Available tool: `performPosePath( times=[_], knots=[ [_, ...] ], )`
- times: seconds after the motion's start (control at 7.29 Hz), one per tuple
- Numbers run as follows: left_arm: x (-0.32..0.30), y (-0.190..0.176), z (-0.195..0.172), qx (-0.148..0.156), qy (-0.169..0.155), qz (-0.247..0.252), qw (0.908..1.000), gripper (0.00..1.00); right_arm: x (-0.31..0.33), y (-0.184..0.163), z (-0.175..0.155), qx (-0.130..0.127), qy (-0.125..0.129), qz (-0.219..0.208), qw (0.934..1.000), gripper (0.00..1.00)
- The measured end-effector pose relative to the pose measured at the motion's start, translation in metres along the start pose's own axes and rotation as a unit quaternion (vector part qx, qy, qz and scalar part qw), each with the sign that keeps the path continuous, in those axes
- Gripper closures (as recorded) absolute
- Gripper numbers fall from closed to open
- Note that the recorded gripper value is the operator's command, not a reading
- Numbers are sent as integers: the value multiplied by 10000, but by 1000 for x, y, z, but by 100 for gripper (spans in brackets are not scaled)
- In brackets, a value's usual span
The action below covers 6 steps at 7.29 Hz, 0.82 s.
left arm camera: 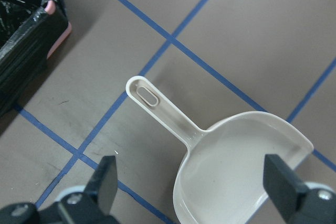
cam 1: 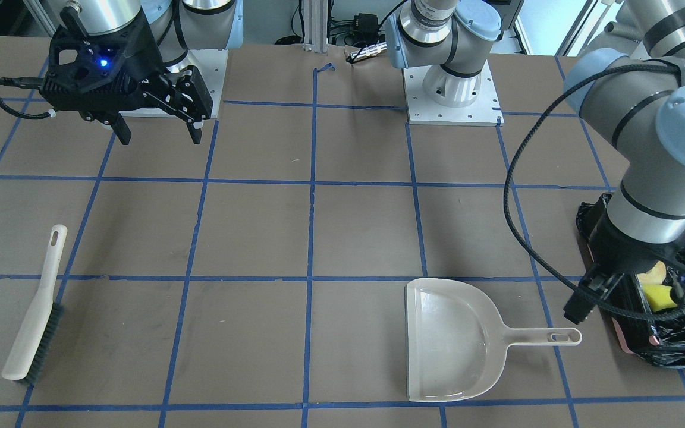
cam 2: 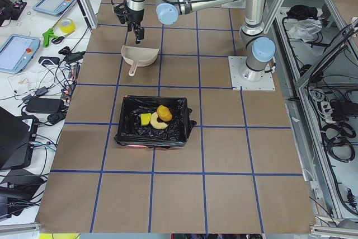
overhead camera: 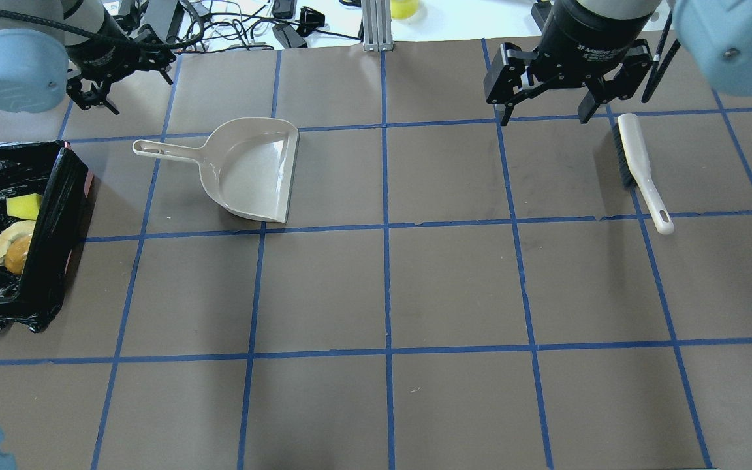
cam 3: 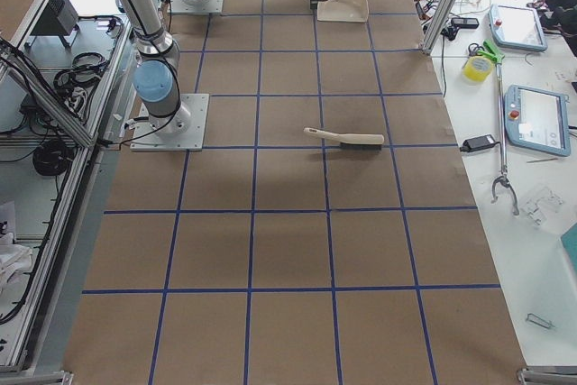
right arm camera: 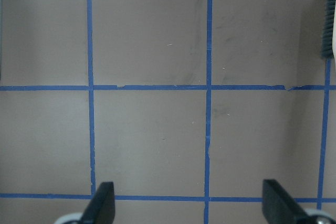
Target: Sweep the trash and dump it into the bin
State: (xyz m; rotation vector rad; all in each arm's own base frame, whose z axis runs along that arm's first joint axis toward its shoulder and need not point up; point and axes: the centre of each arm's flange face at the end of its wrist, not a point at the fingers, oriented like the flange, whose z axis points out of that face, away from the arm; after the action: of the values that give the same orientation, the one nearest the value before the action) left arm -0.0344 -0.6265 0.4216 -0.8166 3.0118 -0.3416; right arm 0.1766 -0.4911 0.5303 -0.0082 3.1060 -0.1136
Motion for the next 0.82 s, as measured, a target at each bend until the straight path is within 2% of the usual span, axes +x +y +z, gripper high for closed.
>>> performPosePath(
  times=[0.55, 0.82],
  knots=[
    [31, 51, -44, -166, 286, 781, 9964, 0, 0, -1, 1, -8, -7, 5, 10000, 0],
    [26, 76, -64, -531, 199, 1171, 9915, 0, 1, -1, 1, -15, -4, 9, 10000, 0]
  ],
)
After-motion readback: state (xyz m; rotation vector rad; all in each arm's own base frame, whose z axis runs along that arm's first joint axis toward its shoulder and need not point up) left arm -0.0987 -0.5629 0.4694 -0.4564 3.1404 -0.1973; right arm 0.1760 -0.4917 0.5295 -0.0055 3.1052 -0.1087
